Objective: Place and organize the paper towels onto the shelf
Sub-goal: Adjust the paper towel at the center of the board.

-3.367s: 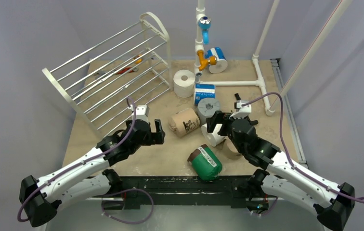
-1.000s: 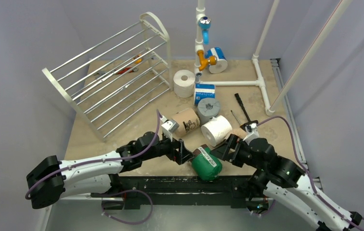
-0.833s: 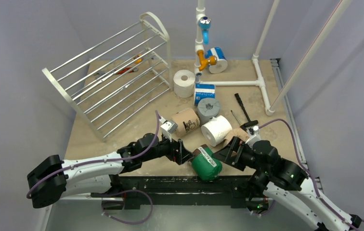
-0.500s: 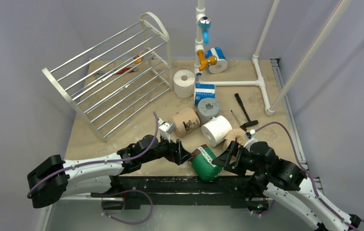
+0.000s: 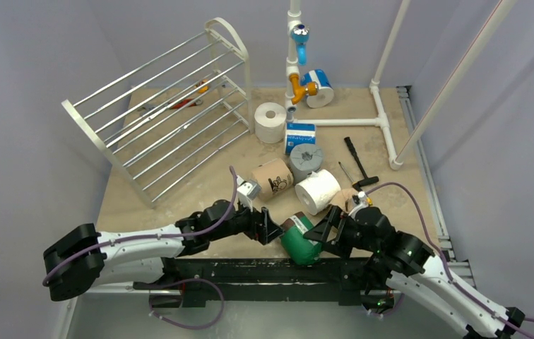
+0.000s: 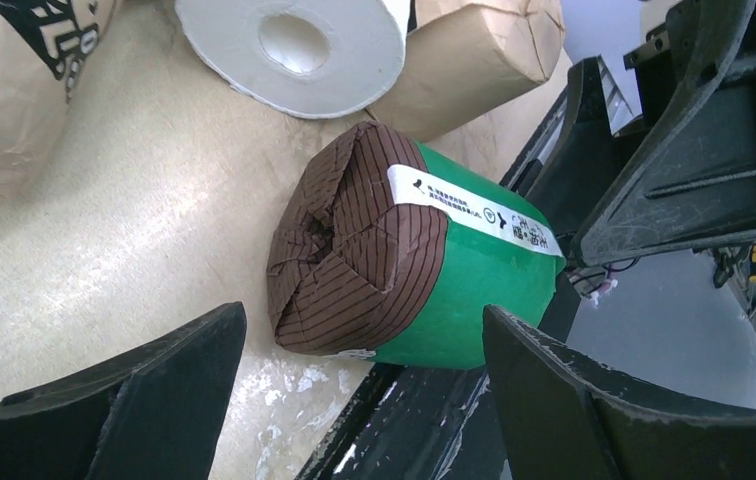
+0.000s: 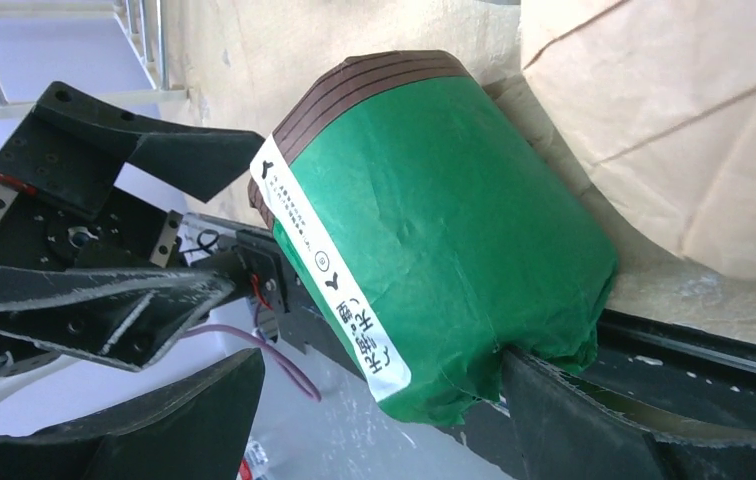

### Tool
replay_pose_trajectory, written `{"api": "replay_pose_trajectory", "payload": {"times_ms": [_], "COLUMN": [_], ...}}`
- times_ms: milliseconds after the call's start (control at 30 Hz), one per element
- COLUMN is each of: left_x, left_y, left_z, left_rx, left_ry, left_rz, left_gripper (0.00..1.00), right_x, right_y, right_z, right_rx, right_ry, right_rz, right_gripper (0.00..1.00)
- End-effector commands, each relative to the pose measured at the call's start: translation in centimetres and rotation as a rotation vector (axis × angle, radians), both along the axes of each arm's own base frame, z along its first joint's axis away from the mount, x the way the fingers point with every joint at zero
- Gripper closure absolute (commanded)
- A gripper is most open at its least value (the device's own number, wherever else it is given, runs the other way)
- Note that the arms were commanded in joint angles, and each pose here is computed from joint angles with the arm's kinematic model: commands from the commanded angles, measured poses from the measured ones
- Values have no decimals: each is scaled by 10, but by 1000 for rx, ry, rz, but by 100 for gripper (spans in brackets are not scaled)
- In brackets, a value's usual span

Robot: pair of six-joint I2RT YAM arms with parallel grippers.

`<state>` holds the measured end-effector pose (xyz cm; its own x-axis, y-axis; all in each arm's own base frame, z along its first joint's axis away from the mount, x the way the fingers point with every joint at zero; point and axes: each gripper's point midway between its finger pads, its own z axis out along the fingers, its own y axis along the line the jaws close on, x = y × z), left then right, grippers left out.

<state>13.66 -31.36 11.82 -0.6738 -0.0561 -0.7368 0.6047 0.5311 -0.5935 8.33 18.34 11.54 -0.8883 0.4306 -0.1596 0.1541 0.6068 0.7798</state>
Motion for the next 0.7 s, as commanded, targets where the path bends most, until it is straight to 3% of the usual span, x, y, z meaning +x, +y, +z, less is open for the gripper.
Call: {"api": "replay_pose_trajectory", "payload": {"times_ms": [0,333,667], "left_x": [-2,-31,-26], "left_y": [-17,-29,18], "left_z": [20,15,5], "left_rx": [-60,-53,-86], "left_ry": [-73,-143,-119], "left_rz": [-45,-78,89], "left_gripper": [15,19,19], "right_x": [10,35,53], "right_y": [18,27,53], "right_z": [14,33,31], "right_rx": [91,123,107], "right_ry": [-26,-116,-157], "right_rz": [-6,-57,5], "right_gripper": [10,11,11]}}
